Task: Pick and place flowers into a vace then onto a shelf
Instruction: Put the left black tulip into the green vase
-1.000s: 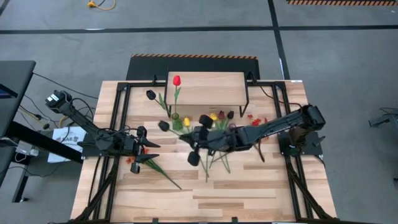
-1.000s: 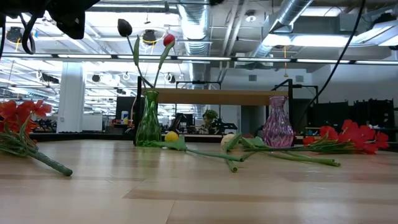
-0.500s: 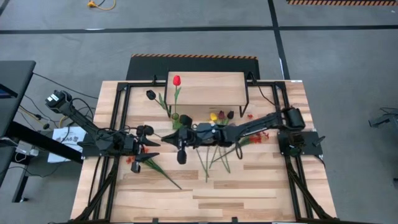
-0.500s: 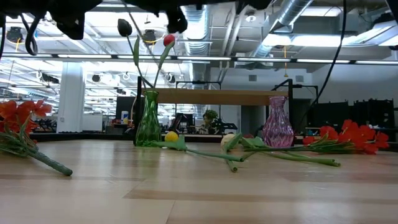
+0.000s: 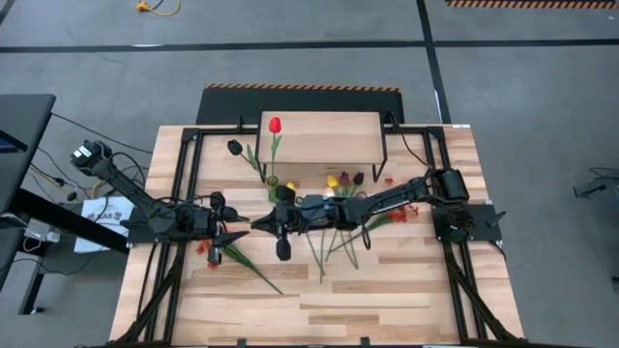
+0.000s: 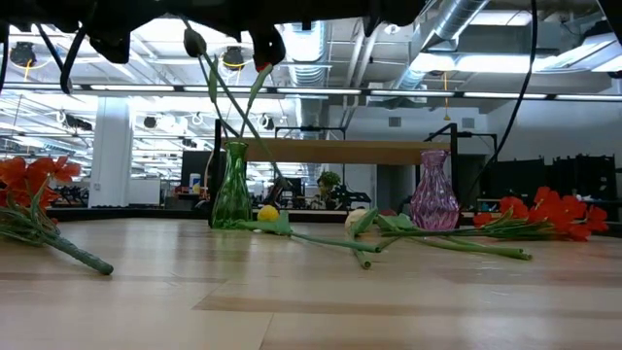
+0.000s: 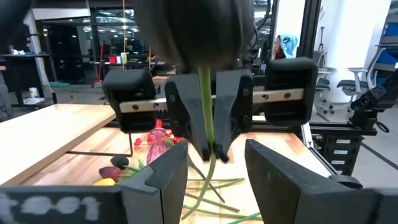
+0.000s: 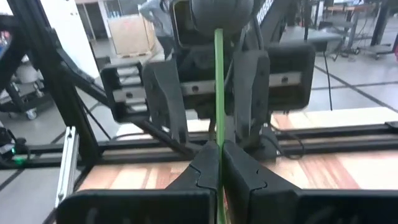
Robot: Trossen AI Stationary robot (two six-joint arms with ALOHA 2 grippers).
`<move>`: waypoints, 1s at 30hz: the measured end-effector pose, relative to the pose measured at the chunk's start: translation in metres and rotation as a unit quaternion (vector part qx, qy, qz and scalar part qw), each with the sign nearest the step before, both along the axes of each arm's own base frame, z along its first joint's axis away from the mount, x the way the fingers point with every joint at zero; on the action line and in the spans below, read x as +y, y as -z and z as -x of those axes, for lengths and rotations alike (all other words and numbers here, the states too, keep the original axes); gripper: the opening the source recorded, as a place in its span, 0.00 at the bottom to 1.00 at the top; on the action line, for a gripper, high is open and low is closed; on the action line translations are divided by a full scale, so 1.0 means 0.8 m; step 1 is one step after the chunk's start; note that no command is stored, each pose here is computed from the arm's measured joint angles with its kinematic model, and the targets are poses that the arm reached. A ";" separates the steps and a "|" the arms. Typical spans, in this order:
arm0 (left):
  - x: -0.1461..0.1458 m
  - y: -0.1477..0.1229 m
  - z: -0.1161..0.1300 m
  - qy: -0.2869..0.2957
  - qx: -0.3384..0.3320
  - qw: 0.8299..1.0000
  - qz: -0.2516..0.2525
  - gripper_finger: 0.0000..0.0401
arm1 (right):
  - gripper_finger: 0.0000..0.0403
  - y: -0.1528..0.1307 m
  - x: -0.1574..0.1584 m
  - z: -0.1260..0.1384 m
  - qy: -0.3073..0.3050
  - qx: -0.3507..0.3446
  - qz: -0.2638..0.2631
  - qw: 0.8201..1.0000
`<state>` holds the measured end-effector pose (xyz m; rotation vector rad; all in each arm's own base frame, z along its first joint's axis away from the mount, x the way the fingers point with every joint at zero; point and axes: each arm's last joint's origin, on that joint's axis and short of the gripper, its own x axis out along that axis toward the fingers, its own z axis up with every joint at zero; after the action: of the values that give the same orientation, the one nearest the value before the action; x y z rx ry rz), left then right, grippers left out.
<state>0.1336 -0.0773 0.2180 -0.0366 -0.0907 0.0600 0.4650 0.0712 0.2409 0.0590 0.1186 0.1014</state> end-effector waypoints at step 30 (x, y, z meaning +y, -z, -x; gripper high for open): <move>0.008 -0.012 -0.008 0.021 -0.022 1.000 0.003 0.01 | 0.20 0.011 0.001 0.002 -0.003 0.043 0.016 0.999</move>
<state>0.1400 -0.0706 0.2272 -0.0458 -0.1331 0.0176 0.4635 0.0723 0.2325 0.0308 0.2053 0.1020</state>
